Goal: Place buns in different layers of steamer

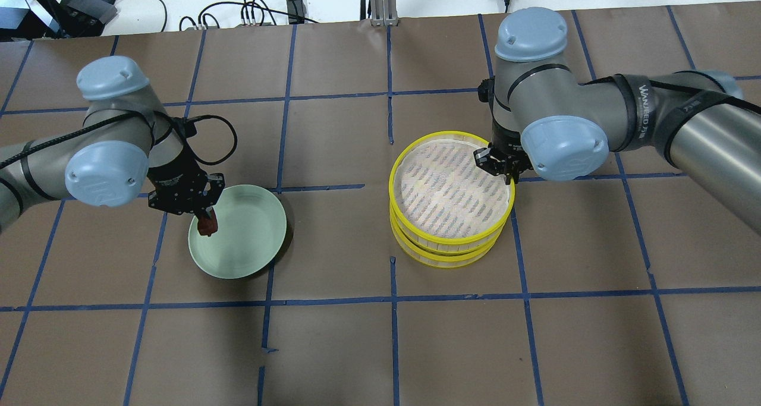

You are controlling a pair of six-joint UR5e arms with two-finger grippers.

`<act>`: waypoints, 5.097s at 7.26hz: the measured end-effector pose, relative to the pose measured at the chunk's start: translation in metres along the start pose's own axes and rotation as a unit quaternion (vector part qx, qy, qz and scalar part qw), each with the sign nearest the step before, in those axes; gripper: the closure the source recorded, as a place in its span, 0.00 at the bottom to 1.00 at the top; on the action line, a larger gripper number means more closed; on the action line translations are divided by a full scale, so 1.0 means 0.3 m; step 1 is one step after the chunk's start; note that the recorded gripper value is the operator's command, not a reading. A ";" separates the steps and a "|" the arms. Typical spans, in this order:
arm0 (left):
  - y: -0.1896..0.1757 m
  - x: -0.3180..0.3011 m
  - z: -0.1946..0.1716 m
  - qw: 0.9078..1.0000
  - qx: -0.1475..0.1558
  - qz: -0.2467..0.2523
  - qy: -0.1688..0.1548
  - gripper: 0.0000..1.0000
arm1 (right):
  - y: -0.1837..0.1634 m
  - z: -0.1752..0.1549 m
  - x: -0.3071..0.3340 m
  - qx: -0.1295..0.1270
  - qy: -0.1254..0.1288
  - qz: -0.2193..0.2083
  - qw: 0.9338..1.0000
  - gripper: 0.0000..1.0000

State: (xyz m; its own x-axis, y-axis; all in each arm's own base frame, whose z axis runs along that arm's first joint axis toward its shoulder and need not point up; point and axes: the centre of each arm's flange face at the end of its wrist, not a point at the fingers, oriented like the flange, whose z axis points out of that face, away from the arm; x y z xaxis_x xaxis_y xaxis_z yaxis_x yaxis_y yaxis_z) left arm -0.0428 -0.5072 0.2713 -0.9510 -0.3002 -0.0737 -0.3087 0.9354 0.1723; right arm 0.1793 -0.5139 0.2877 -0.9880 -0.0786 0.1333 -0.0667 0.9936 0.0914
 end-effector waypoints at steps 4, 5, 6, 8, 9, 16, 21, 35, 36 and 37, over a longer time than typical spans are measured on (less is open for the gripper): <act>0.172 0.438 -0.315 0.996 0.046 -0.017 0.075 0.96 | 0.001 0.008 -0.004 0.001 -0.004 0.001 1.000 0.94; 0.201 0.484 -0.328 0.995 0.047 -0.019 0.081 0.96 | 0.002 0.009 -0.004 0.002 -0.005 0.001 1.000 0.94; 0.214 0.502 -0.330 0.995 0.047 -0.019 0.082 0.96 | 0.002 0.010 -0.005 0.002 -0.005 0.001 1.000 0.94; 0.223 0.501 -0.321 0.996 0.045 -0.016 0.076 0.96 | 0.007 0.021 -0.006 0.001 -0.005 0.001 1.000 0.94; 0.222 0.497 -0.322 0.996 0.045 -0.014 0.073 0.95 | 0.014 0.029 -0.009 -0.001 -0.003 -0.001 1.000 0.94; 0.258 0.533 -0.351 0.995 0.040 -0.002 0.086 0.95 | 0.014 -0.006 0.001 0.005 -0.001 -0.008 1.000 0.00; 0.300 0.755 -0.340 0.979 0.060 -0.013 0.194 0.94 | 0.034 -0.651 0.238 0.059 -0.089 0.051 0.993 0.00; 0.286 0.695 -0.419 0.958 0.174 0.194 0.121 0.00 | 0.117 -0.747 0.258 0.053 -0.085 0.045 0.994 0.00; 0.245 0.542 -0.496 0.950 0.182 0.231 0.102 0.00 | 0.122 -0.745 0.254 0.046 -0.085 0.046 0.994 0.00; 0.230 0.393 -0.564 0.954 0.171 0.230 0.092 0.00 | 0.127 -0.746 0.242 0.041 -0.085 0.048 0.994 0.00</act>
State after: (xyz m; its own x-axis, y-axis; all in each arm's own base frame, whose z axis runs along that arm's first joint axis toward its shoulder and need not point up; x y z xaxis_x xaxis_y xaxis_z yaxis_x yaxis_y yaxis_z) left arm -0.1790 -0.5097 0.4407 -0.9812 0.1582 0.1105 0.1357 0.9727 -0.1880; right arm 0.1362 -0.4999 0.5216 -0.9991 0.0257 -0.0326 0.0255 0.9997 0.0050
